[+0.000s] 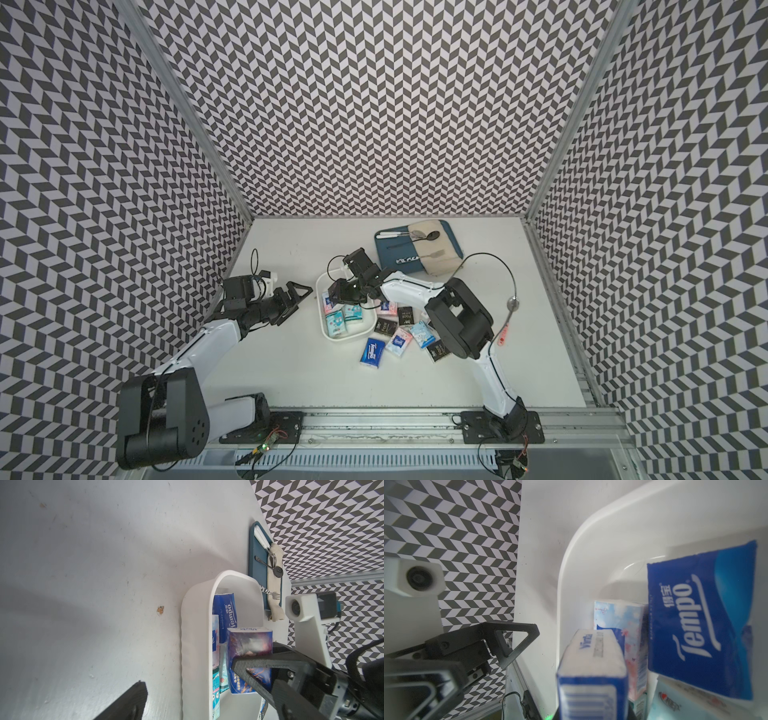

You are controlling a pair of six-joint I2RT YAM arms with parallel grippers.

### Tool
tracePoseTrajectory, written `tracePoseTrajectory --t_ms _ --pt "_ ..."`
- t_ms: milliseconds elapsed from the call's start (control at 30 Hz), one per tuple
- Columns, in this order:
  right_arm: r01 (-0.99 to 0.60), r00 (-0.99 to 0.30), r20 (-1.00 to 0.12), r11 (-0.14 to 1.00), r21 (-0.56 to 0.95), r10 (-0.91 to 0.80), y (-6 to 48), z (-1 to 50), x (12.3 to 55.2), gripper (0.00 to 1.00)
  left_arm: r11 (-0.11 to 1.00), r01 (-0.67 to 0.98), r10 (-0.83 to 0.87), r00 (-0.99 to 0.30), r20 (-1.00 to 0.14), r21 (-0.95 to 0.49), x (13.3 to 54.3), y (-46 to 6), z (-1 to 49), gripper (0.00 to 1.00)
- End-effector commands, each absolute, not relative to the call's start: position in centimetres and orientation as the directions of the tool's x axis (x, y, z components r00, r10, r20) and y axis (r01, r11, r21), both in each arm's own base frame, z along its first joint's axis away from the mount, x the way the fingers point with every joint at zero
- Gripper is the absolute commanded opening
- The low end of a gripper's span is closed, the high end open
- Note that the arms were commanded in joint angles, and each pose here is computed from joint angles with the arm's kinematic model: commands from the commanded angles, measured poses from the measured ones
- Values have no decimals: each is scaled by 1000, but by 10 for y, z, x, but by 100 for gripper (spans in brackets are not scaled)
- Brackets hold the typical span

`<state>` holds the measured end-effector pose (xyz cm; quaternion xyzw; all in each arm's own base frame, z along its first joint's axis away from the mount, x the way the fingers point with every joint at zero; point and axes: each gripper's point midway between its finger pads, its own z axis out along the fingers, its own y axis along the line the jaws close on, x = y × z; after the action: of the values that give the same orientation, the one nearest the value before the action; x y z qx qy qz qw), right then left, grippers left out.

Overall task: Put the pocket tissues into the storage box
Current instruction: Place the pocket tissues in the storage box.

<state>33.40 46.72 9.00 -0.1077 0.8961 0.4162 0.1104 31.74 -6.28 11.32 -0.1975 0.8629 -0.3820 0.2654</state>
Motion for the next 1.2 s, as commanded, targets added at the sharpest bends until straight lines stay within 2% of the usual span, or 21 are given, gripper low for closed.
tracePoseTrajectory --t_ms 0,133,267,367,700,867,933,1100,1167 --pt "-310 -944 -315 572 759 -94 487 102 337 17 627 -114 -542 -774 -327 -771 318 -62 118 99" --pt "-300 -949 -300 573 762 -98 491 95 336 23 628 -117 -543 -775 -325 -770 317 -61 117 99" --pt "-299 -949 -293 611 733 -113 490 87 339 49 628 -117 -542 -775 -325 -769 316 -60 117 99" --pt "-310 -942 -317 644 699 -108 485 88 346 54 628 -116 -543 -773 -327 -770 315 -60 118 99" --pt "-340 -913 -397 710 617 -93 467 108 356 50 623 -118 -547 -772 -323 -774 316 -59 118 99" --pt "-351 -903 -420 726 591 -95 462 114 359 58 619 -116 -547 -773 -321 -776 316 -60 119 99" --pt "-356 -902 -421 717 599 -96 464 116 359 57 617 -119 -550 -772 -318 -778 316 -60 119 99" --pt "-351 -911 -403 684 640 -92 475 115 357 31 613 -114 -550 -772 -318 -782 317 -60 122 99" --pt "-348 -913 -399 682 643 -90 478 112 358 28 613 -113 -549 -772 -320 -782 317 -60 122 99"
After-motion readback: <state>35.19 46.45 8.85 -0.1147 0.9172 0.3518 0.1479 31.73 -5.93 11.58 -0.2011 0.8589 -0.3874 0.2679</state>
